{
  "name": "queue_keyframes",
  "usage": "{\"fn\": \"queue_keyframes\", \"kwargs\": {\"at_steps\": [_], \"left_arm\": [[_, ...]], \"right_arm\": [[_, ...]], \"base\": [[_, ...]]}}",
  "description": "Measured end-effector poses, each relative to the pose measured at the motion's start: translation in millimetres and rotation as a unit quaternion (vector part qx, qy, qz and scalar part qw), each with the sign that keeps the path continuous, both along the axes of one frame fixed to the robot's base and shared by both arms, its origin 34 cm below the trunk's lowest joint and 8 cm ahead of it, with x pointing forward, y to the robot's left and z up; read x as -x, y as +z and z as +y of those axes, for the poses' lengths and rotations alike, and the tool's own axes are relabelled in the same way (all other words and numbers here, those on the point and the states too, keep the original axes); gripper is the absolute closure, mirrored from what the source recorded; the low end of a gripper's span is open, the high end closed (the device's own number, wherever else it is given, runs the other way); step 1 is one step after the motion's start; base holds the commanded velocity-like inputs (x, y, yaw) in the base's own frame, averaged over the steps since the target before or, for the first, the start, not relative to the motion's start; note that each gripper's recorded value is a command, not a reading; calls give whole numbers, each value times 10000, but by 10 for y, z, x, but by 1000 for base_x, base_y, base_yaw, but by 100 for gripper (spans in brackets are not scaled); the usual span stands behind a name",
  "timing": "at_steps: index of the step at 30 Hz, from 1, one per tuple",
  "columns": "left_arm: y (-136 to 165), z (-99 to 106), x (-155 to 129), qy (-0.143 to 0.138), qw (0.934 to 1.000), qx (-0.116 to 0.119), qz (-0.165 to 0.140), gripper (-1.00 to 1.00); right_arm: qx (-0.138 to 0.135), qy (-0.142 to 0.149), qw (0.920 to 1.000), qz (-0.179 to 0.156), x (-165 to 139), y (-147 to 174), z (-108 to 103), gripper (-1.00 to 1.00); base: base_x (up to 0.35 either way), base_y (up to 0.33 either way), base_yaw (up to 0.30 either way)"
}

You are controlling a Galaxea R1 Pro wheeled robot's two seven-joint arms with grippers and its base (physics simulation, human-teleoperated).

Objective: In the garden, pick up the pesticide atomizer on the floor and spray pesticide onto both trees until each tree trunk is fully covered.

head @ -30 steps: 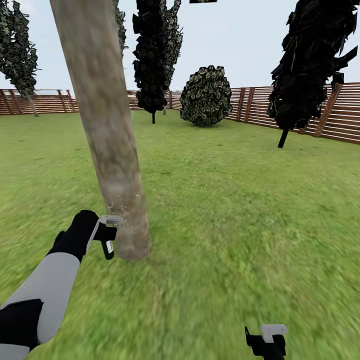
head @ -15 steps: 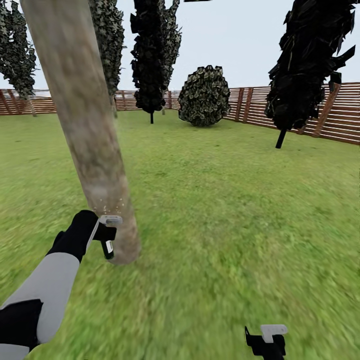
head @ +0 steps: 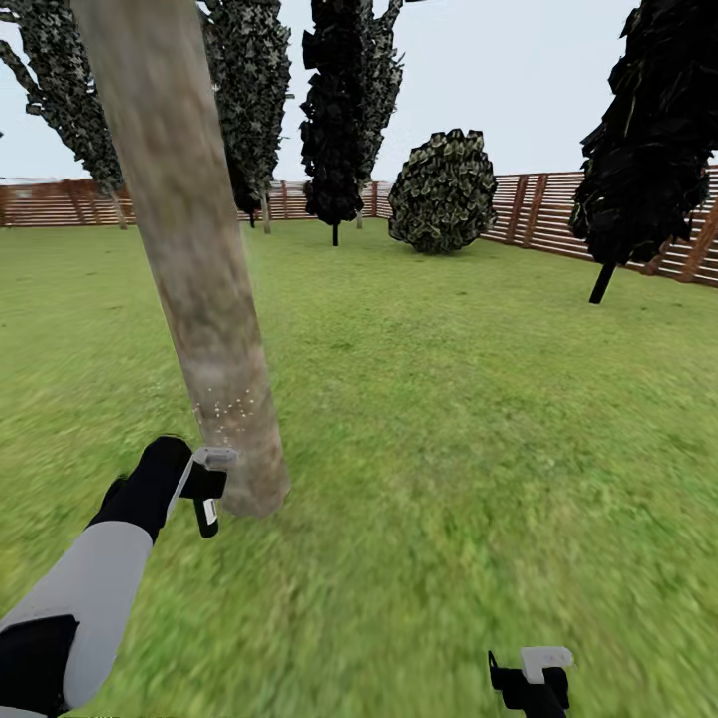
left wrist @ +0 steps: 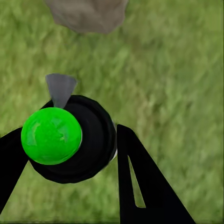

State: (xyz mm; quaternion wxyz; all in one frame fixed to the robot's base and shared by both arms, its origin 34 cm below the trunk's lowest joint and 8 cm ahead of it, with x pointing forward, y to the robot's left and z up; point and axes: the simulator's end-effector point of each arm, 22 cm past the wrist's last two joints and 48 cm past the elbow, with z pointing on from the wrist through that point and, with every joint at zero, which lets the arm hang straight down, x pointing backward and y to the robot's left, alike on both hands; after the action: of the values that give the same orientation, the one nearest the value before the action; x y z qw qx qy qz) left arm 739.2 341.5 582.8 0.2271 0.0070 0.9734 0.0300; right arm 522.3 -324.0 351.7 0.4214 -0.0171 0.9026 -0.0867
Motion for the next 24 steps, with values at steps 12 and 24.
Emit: {"fn": "queue_keyframes", "kwargs": {"at_steps": [12, 24], "left_arm": [[-189, 29, 150, 125, 9998, 127, 126, 100], [-949, 189, 763, 359, 9985, 0, 406, 100]], "right_arm": [[5, 0, 10000, 5, 5, -2, -7, -100], [1, 8, 10000, 1, 0, -1, 4, -100]], "base": [[211, -215, 15], [207, -211, 119]]}}
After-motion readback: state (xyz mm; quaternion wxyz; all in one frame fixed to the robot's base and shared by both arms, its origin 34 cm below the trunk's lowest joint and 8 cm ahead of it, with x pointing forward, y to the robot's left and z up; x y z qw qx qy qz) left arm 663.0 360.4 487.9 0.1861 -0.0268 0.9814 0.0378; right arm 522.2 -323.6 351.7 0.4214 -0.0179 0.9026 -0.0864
